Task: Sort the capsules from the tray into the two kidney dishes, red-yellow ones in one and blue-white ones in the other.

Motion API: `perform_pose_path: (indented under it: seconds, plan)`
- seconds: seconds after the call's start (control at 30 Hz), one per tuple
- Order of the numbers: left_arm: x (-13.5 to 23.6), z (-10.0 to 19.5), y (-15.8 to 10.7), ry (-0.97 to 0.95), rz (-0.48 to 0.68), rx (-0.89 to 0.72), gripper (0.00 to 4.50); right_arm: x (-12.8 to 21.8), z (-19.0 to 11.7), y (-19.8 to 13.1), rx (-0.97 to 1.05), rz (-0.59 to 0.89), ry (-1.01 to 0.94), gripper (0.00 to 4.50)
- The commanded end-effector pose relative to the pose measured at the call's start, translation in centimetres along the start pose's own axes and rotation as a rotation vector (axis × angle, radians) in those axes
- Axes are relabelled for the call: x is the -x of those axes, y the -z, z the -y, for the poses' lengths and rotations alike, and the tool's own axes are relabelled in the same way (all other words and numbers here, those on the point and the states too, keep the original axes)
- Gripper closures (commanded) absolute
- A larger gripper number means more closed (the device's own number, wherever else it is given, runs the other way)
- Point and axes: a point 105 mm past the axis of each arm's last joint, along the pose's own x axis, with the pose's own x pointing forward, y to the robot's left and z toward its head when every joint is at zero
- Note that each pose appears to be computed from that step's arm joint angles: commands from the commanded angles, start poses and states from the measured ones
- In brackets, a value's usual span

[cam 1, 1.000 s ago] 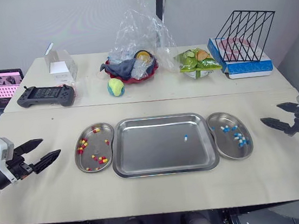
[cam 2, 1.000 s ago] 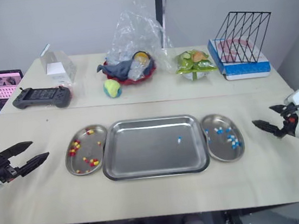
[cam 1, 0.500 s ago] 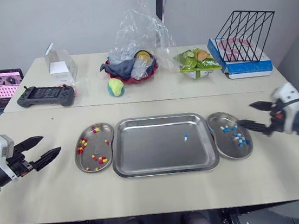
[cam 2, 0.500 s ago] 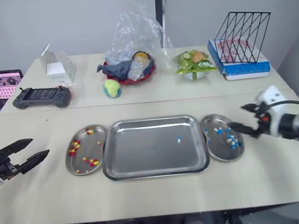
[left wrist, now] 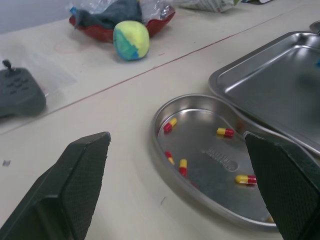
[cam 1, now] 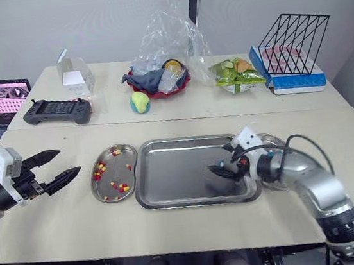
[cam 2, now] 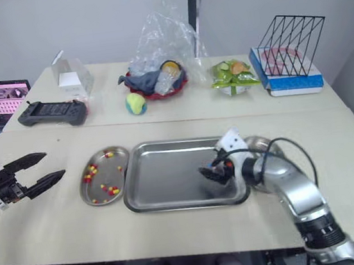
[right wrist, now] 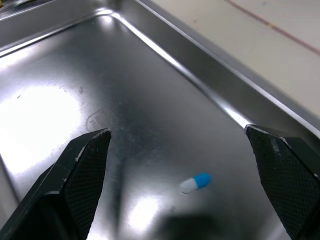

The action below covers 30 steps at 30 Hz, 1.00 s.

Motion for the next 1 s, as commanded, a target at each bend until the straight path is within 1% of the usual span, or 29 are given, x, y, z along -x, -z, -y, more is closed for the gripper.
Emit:
perform_pose_path:
  seconds: [0.03,0.23,0.4,0.53,0.57,0.6,0.67,0.77,0.8,0.83,0.87,0.97,1.0]
  plan:
    - [0.3,-0.1,-1.0,-0.005,0.004,-0.034,0.0,-0.2,-0.1,-0.6,0.036,0.03,0.076,0.01]
    - [0.2,0.1,-1.2,0.003,0.024,-0.034,0.0,-0.5,0.1,-0.5,-0.058,0.034,0.189,0.01]
    - [0.0,0.3,-1.4,0.009,0.033,-0.038,0.0,-0.9,-0.7,0.0,-0.094,0.002,0.225,0.01]
    - [0.0,0.3,-1.4,0.003,0.034,-0.04,0.0,-0.6,-0.1,0.5,-0.118,-0.022,0.293,0.01]
    - [0.0,0.3,-1.3,0.002,0.034,-0.04,0.0,-0.7,-0.4,0.7,-0.125,-0.03,0.288,0.4]
    - [0.0,0.2,-1.3,0.0,0.033,-0.04,0.0,-0.9,-0.7,1.0,-0.131,-0.043,0.28,0.54]
    - [0.0,0.2,-1.3,-0.001,0.03,-0.043,0.0,-1.1,-1.0,1.5,-0.15,-0.064,0.273,1.15]
    - [-0.1,0.2,-1.3,-0.005,0.032,-0.046,0.0,-0.9,-0.9,1.9,-0.149,-0.087,0.287,2.23]
    - [-0.1,0.2,-1.3,-0.006,0.032,-0.047,0.0,-0.8,-0.9,2.0,-0.142,-0.094,0.291,2.53]
    - [-0.1,0.2,-1.3,-0.006,0.032,-0.049,0.0,-0.8,-0.8,2.1,-0.137,-0.1,0.296,2.99]
    - [-0.2,0.2,-1.3,-0.006,0.032,-0.049,0.0,-0.7,-0.7,2.2,-0.139,-0.103,0.301,3.22]
    - [-0.2,0.4,-1.2,-0.002,0.031,-0.05,0.0,-0.8,-0.5,1.8,-0.14,-0.087,0.295,4.27]
    - [-0.2,0.4,-1.2,-0.003,0.03,-0.05,0.0,-0.9,-0.6,1.3,-0.135,-0.067,0.28,4.46]
